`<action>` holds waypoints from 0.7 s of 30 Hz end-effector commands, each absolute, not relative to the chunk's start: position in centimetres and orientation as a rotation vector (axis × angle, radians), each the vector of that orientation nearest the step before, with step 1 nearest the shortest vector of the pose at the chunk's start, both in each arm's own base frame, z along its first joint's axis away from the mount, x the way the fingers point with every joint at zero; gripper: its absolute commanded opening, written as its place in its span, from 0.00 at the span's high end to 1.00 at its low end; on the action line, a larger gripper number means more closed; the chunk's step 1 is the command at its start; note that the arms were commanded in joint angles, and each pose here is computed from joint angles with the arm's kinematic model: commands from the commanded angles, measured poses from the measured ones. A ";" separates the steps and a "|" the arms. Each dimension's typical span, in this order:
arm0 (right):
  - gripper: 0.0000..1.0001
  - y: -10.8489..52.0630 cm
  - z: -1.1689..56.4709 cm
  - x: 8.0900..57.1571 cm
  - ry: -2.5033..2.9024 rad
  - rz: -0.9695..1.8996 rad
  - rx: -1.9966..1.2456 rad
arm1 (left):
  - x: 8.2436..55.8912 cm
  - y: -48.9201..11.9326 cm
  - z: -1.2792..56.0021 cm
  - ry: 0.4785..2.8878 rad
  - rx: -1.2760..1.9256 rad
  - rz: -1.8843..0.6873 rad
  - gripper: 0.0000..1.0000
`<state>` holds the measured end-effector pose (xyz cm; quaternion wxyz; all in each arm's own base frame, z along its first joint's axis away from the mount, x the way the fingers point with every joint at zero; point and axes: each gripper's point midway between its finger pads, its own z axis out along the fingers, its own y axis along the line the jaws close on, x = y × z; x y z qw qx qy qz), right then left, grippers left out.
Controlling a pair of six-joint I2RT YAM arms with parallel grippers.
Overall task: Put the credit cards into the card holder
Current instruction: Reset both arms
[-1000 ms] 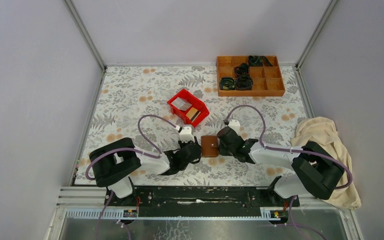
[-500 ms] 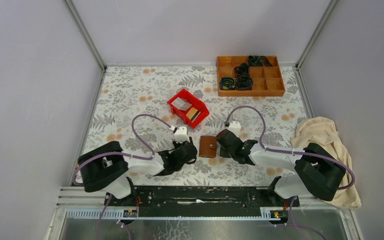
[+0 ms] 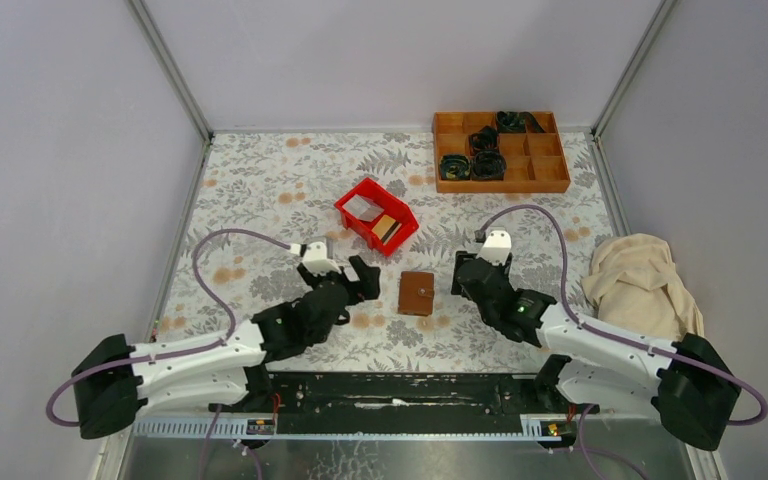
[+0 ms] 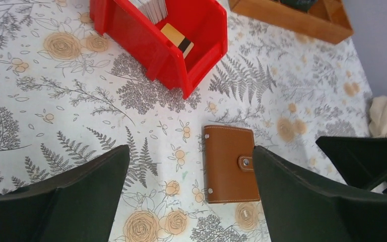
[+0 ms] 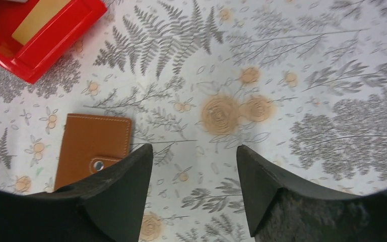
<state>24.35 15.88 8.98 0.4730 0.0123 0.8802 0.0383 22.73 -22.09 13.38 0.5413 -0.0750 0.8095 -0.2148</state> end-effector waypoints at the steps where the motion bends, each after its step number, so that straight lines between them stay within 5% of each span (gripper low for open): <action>1: 0.29 13.5 11.3 25.2 1.989 0.027 0.059 | 23.2 -18.8 13.4 1.903 -0.235 -0.392 0.00; 10: 0.00 11.8 12.0 25.0 1.953 -0.028 0.104 | 25.8 -15.5 13.1 1.863 -0.347 -0.292 0.00; 21: 0.00 10.8 10.4 25.7 2.008 -0.241 0.217 | 27.3 -9.9 9.5 1.821 -0.521 -0.039 0.00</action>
